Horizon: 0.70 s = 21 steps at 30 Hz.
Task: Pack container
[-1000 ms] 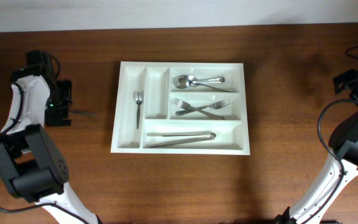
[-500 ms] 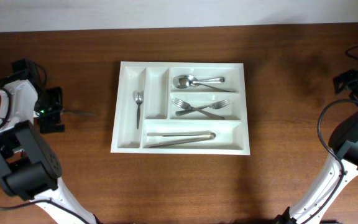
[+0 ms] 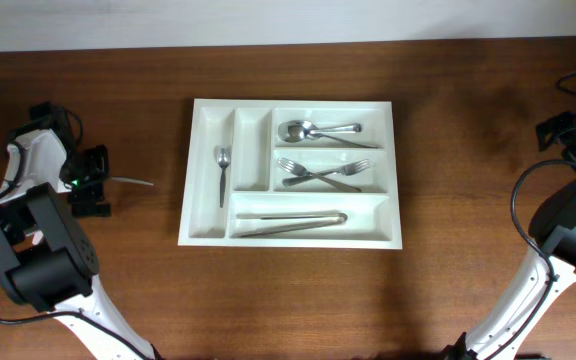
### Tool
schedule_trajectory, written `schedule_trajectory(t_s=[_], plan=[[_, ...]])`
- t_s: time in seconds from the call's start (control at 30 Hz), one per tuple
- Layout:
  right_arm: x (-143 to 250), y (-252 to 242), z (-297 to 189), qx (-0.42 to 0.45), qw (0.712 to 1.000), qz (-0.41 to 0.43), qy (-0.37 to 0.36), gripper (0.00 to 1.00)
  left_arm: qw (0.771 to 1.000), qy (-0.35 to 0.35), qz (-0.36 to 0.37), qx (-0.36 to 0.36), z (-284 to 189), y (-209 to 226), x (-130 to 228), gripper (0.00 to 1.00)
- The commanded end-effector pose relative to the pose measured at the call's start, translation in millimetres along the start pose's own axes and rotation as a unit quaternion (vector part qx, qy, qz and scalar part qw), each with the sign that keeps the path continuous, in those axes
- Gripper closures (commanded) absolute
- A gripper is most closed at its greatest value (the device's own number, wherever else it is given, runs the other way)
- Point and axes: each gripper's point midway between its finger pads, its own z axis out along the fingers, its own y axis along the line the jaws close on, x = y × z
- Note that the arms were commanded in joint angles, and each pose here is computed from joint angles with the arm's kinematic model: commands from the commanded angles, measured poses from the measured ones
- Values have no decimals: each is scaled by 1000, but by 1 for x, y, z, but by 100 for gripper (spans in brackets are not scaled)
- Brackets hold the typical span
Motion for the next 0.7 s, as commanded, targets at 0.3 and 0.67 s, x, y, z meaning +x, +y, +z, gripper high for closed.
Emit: schedule_trajectory(t_s=[0.3, 0.67], plan=[[-2, -2, -20, -12, 1000, 1, -22, 1, 999, 33, 19, -8, 28, -3, 8, 1], [-2, -2, -20, -13, 1000, 1, -22, 1, 999, 39, 35, -4, 28, -4, 9, 11]])
